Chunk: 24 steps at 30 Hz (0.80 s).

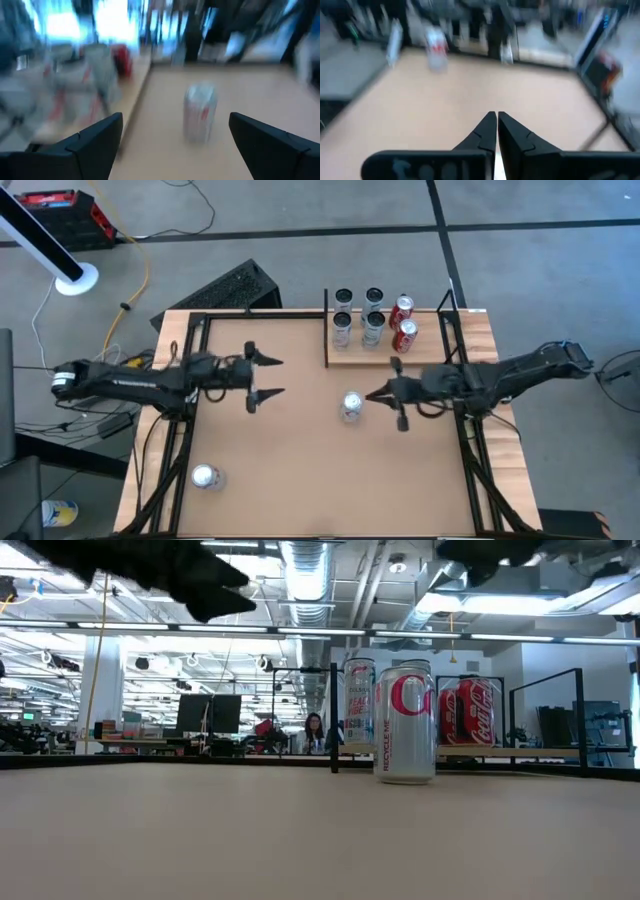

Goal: Place canned beverage on shelf
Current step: Put the bottom silver soda can on the shelf

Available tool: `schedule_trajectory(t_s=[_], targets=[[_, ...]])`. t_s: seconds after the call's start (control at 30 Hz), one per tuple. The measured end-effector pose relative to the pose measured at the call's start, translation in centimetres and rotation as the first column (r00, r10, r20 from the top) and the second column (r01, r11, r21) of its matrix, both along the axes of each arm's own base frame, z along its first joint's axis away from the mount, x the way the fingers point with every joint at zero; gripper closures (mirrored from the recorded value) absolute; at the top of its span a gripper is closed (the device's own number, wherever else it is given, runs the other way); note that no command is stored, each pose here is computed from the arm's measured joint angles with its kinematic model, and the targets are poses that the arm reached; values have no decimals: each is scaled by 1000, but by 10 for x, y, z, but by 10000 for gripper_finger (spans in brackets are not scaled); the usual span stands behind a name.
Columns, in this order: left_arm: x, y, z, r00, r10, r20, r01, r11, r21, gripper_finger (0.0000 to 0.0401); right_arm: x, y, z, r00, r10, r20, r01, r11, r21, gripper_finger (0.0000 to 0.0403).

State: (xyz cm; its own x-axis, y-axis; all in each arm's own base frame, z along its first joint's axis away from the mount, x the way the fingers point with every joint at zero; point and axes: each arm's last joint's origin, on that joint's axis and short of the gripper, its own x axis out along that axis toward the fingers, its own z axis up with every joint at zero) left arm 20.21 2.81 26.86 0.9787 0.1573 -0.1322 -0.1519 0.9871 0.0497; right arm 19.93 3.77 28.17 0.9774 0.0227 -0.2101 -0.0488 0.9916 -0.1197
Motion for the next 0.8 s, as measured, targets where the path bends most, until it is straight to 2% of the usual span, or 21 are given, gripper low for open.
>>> schedule_trajectory(t_s=[0.1, 0.17, 0.27, 0.37, 0.53, 0.67, 0.8], targets=[[-15, -6, -34, 971, -47, 234, 40, 999, 37, 50, 20, -5, 15, 979, -52, -195, 52, 999, -4, 359], [-25, -9, -55, 951, -60, 305, 44, 997, 59, 50, 33, -9, 21, 944, -91, -318, 97, 995, 3, 350], [-37, -10, -68, 924, -51, 378, 26, 997, 70, 50, 53, -14, 28, 869, -141, -475, 160, 987, 0, 326], [-41, -9, -77, 938, -12, 347, -18, 996, 85, 50, 74, -20, 44, 817, -176, -549, 208, 978, -4, 290], [-38, -8, -69, 932, 18, 362, -77, 986, 151, 50, 107, -29, 58, 686, -193, -701, 245, 969, -27, 216], [-34, -8, -69, 952, 12, 307, -80, 974, 212, 50, 133, -28, 57, 589, -187, -786, 187, 978, -93, 163], [-31, -7, -66, 955, 12, 296, -88, 966, 244, 50, 153, -27, 50, 474, -176, -863, 98, 984, -147, 132]])
